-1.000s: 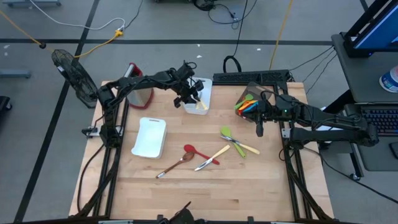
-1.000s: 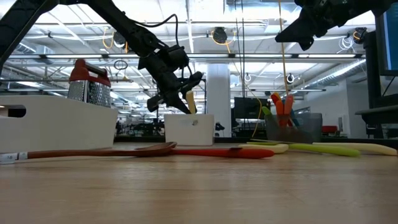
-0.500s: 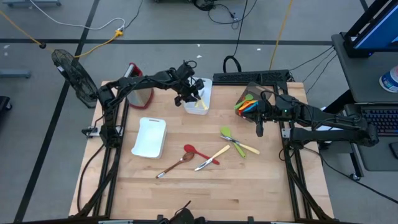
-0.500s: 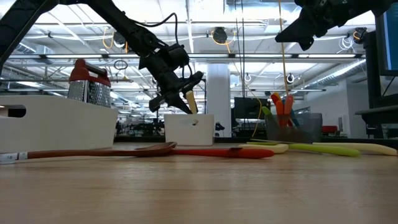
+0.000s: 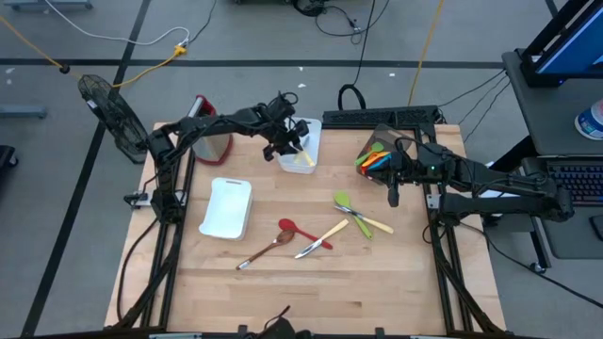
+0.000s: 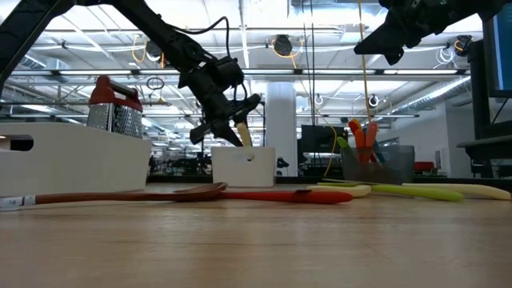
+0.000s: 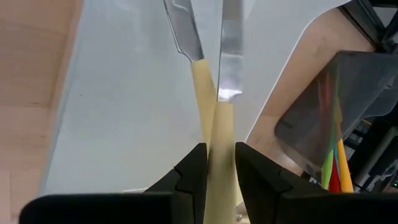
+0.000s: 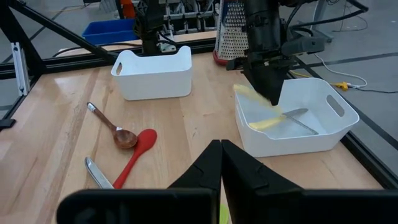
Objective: Pick & Place Kitchen Items
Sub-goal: Put the yellow table knife into the top white bin
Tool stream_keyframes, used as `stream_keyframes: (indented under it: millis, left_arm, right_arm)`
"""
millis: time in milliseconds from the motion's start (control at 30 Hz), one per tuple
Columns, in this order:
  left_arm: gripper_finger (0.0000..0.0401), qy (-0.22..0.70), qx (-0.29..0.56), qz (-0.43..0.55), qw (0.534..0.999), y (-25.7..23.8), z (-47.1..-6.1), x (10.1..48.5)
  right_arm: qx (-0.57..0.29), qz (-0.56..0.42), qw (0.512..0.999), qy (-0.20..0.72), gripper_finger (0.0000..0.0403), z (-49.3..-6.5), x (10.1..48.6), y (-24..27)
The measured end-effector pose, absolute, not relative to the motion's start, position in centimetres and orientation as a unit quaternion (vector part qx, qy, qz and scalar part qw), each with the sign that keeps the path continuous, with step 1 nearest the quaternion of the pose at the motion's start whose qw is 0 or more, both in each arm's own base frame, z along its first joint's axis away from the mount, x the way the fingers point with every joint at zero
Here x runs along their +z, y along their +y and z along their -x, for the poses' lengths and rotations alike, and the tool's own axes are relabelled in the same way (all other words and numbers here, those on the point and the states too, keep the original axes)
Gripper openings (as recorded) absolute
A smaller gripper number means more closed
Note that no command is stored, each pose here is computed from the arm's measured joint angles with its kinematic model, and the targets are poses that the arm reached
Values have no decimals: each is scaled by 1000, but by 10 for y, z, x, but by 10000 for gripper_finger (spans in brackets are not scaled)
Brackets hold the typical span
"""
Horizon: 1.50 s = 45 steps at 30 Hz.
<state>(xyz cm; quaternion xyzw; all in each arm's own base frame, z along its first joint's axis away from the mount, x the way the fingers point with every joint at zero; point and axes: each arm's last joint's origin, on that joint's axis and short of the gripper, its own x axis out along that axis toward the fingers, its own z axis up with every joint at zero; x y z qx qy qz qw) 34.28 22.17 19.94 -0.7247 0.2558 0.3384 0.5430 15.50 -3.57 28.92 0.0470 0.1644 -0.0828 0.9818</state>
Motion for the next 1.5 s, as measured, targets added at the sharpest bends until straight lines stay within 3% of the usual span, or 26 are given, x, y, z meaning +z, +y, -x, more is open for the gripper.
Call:
stream_keyframes:
  millis: [500, 733, 1100, 1267, 1500]
  left_arm:
    - [84, 259, 328, 710, 566, 217, -344, 207]
    - [83, 249, 272, 673, 642, 194, -341, 251]
    - [83, 235, 169, 466, 836, 107, -332, 332]
    - [83, 239, 103, 429, 865, 67, -325, 354]
    - [83, 243, 54, 365, 897, 21, -321, 365]
  right_arm:
    - [-86, -64, 981, 163, 3, -155, 289, -36]
    - [-85, -60, 981, 164, 3, -155, 289, -36]
    - [-85, -61, 980, 169, 3, -155, 288, -35]
    - [-66, -66, 982, 165, 3, -155, 289, -35]
    - [33, -92, 981, 170, 3, -160, 287, -30]
